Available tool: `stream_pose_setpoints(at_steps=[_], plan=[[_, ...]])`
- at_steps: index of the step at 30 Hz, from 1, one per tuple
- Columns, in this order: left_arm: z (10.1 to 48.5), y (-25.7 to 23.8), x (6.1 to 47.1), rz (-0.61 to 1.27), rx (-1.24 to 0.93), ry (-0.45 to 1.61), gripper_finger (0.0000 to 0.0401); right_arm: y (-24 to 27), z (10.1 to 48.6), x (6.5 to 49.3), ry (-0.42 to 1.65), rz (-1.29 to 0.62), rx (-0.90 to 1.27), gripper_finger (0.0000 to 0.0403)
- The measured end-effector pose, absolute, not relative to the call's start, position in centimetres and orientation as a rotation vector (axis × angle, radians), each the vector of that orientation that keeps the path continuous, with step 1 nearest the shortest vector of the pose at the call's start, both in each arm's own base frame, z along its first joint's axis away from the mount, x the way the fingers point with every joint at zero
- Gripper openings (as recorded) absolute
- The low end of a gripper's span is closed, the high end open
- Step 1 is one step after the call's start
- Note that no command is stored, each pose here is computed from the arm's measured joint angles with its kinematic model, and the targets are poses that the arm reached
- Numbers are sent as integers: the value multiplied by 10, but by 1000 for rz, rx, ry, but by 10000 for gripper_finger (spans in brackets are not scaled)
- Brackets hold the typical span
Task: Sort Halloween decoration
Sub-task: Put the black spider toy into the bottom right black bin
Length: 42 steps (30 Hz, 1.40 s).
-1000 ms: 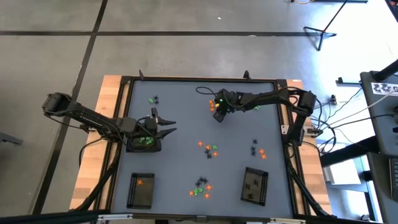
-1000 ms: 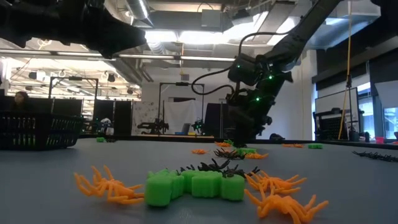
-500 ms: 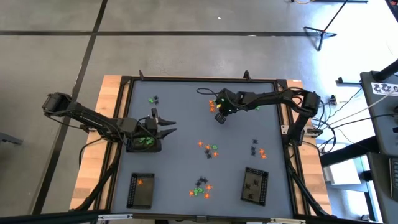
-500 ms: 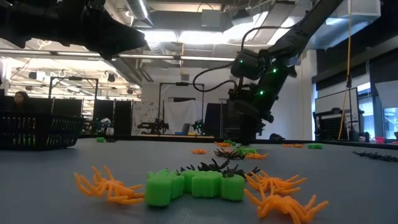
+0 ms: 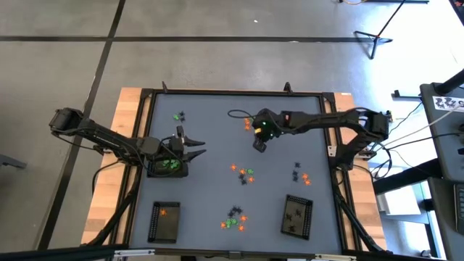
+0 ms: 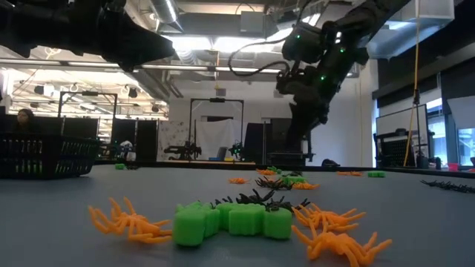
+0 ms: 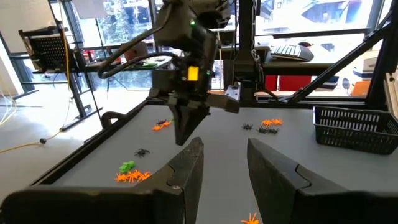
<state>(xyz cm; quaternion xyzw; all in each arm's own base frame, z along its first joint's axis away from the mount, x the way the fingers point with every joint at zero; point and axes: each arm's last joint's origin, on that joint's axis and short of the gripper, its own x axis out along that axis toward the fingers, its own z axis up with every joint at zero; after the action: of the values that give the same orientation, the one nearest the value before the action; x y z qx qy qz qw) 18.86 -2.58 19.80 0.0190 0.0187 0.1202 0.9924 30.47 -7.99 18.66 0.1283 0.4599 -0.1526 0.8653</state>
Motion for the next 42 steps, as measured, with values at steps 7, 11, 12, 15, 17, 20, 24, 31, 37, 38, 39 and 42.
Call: stream_pose_setpoints(at_steps=[7,11,12,15,17,20,24,31,37,38,39,42], plan=[[198,-26,189,241,12,34,116,-77,166,309,1050,-315,257,43],[198,-26,189,232,-3,33,116,-80,148,312,1108,-367,228,104],[198,-26,189,227,-5,32,116,-82,144,312,1120,-382,226,119],[198,-26,189,224,-8,32,116,-87,134,313,1148,-392,240,154],[198,-26,189,224,-9,32,116,-89,130,313,1157,-394,249,167],[198,-26,189,223,-8,35,116,-89,128,313,1165,-394,247,163],[198,-26,189,223,-8,36,116,-88,129,313,1167,-375,256,107],[198,-26,189,223,-7,37,116,-87,128,313,1172,-349,268,12],[197,-26,189,223,-7,39,116,-83,133,313,1161,-341,255,3],[197,-26,189,224,-6,41,116,-81,135,312,1158,-344,250,4],[197,-26,189,224,-5,41,116,-78,138,311,1163,-338,244,4],[197,-26,189,224,-4,45,116,-69,152,309,1130,-320,227,2]])
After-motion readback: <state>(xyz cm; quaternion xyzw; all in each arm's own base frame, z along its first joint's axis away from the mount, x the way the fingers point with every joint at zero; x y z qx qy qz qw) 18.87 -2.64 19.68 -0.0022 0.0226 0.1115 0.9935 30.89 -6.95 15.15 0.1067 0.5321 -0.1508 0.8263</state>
